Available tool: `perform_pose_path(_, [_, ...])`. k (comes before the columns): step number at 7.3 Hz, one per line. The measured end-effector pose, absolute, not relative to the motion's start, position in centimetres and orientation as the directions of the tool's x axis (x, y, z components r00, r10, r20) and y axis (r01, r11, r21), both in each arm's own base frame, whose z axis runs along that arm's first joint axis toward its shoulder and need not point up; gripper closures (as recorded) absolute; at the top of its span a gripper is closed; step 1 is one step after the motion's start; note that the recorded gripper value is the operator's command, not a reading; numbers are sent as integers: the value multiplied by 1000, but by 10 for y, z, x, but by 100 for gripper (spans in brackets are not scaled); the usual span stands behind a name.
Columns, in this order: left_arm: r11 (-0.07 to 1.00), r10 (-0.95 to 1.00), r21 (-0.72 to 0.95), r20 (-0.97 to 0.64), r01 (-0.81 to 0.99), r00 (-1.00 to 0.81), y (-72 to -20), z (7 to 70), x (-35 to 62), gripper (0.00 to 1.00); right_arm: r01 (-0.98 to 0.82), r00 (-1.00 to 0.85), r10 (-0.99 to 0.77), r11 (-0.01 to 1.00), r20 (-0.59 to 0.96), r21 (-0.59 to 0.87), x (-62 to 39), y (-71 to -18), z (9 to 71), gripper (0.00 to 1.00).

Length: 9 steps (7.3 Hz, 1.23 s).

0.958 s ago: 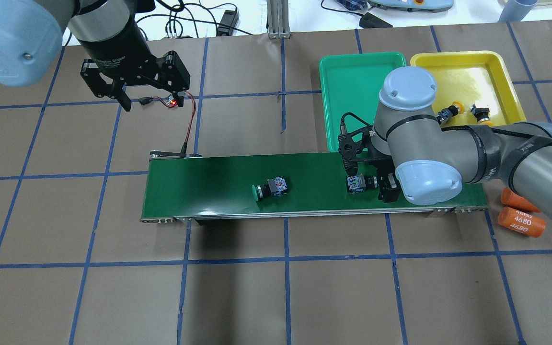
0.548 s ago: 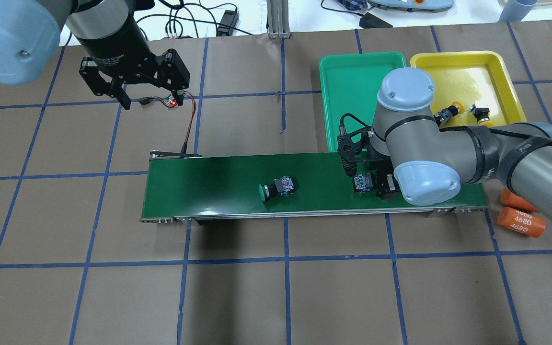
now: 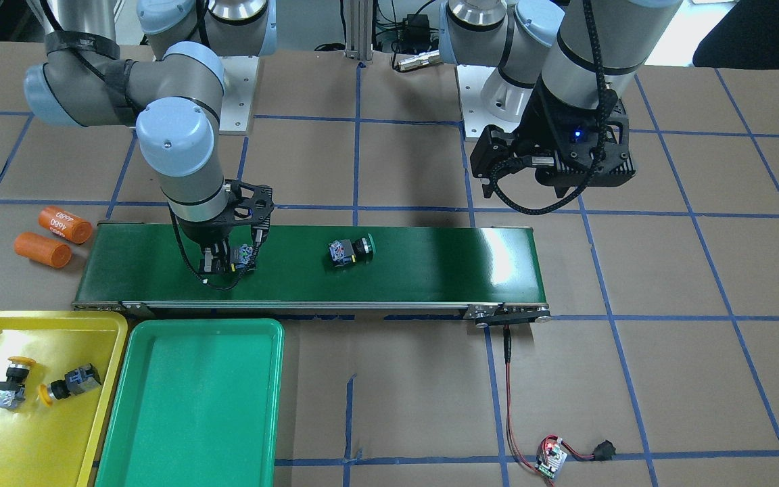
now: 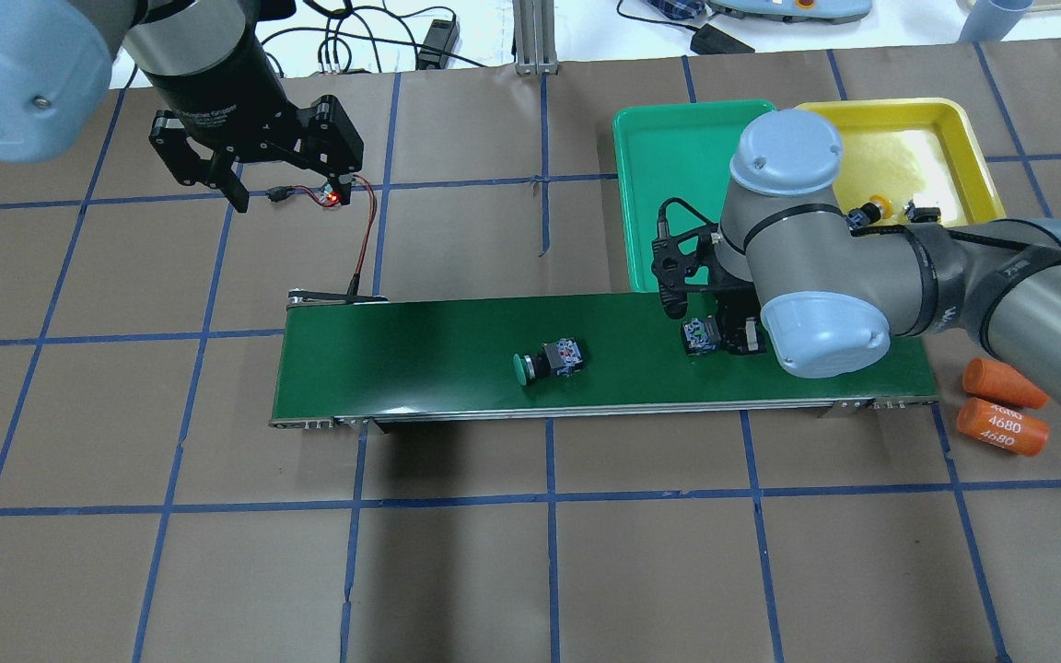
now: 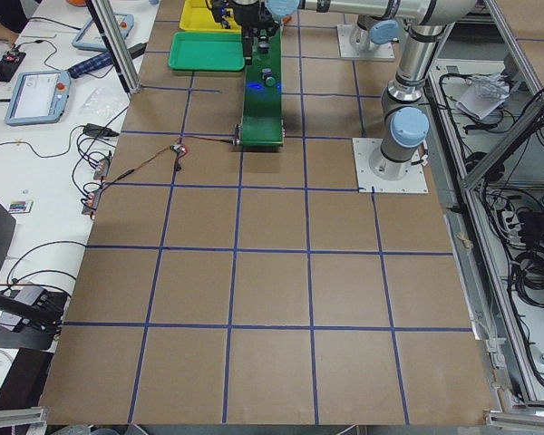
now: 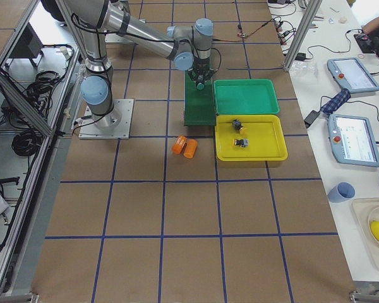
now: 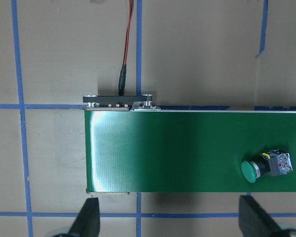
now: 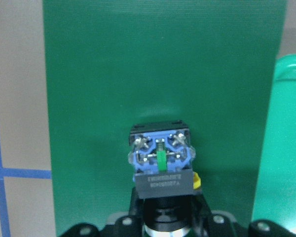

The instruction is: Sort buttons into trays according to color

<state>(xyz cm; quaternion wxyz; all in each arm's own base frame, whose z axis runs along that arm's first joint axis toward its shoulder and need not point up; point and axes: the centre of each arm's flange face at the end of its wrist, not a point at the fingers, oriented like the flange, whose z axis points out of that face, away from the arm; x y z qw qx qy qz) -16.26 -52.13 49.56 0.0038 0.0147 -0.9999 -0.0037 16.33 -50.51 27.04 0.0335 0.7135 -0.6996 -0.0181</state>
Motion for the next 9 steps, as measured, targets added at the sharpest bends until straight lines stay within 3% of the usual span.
perform_pose_path(2, [1000, -29, 2, 6, -29, -1000, -525, 498, -163, 0, -996, -60, -994, 67, 93, 66, 127, -567, 294, 82])
perform_pose_path(3, [1000, -30, 0, 7, -30, -1000, -528, 499, -163, 0, -993, -95, -991, 101, 99, 61, 102, -593, 290, 73])
perform_pose_path(4, [1000, -31, -6, 8, -31, -1000, -529, 502, -163, 0, -991, -119, -988, 124, 98, 53, 78, -612, 274, 49])
perform_pose_path(5, [999, -31, -10, 8, -31, -999, -529, 504, -163, 0, -990, -127, -986, 133, 111, 46, 64, -624, 263, 0])
perform_pose_path(9, [999, -31, -12, 10, -31, -999, -530, 505, -163, 0, -994, -96, -990, 101, 105, 48, 53, -626, 262, 0])
